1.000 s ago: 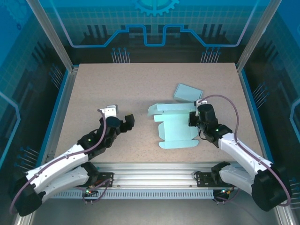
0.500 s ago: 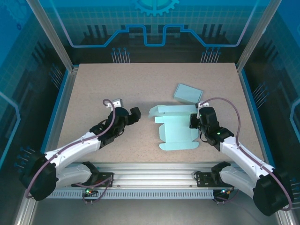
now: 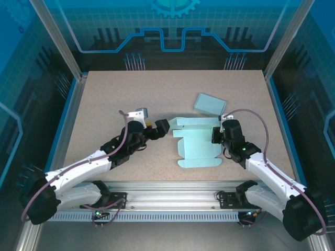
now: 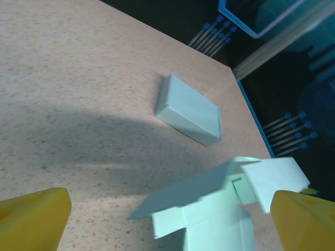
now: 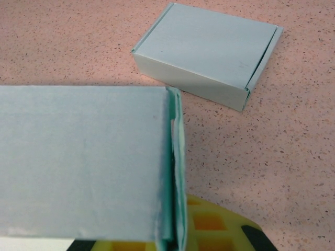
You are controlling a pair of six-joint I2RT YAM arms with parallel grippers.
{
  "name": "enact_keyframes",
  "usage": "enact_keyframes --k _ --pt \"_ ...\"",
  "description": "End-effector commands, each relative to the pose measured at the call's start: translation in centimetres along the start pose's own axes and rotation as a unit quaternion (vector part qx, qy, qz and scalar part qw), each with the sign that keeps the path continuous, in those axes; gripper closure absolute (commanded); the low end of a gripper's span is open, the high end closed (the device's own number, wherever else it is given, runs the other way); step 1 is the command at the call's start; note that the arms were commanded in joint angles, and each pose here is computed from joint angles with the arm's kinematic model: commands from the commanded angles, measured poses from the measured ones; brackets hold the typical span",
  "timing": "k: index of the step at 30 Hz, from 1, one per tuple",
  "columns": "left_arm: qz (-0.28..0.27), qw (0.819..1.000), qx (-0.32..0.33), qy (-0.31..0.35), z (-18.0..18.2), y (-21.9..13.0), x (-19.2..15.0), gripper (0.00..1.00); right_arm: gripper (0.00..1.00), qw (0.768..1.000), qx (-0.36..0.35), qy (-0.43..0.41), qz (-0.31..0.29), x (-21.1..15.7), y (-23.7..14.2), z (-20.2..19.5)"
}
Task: Fold the paper box
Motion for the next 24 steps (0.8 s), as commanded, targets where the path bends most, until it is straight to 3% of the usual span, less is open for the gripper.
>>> enact_keyframes --k 1,14,24 --pt "0.008 0.998 0.012 0.065 -1.6 0.9 0.7 0.01 1.00 1.000 0.013 0.004 -0.005 -0.1 0.0 0.6" --pt "0.034 0.983 0.105 0.144 -1.2 3.6 -0.8 0.01 1.00 0.999 0.036 0.007 -0.010 0.1 -0.5 1.0" --pt "0.036 0.975 0.117 0.183 -2.4 6.1 -1.7 0.01 1.00 0.998 0.055 0.006 -0.004 -0.1 -0.5 1.6"
Point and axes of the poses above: each hand's point on the last joint's axis, 136 mm out from that joint toward the fingers, its own y axis out along the fingers, its own z axis along the line the jaws close on, x = y × z, the point moved 5 cm from there along -y, back along the fingers, and after that the axes turned 8 degrees about y, right-handed, at the moved point
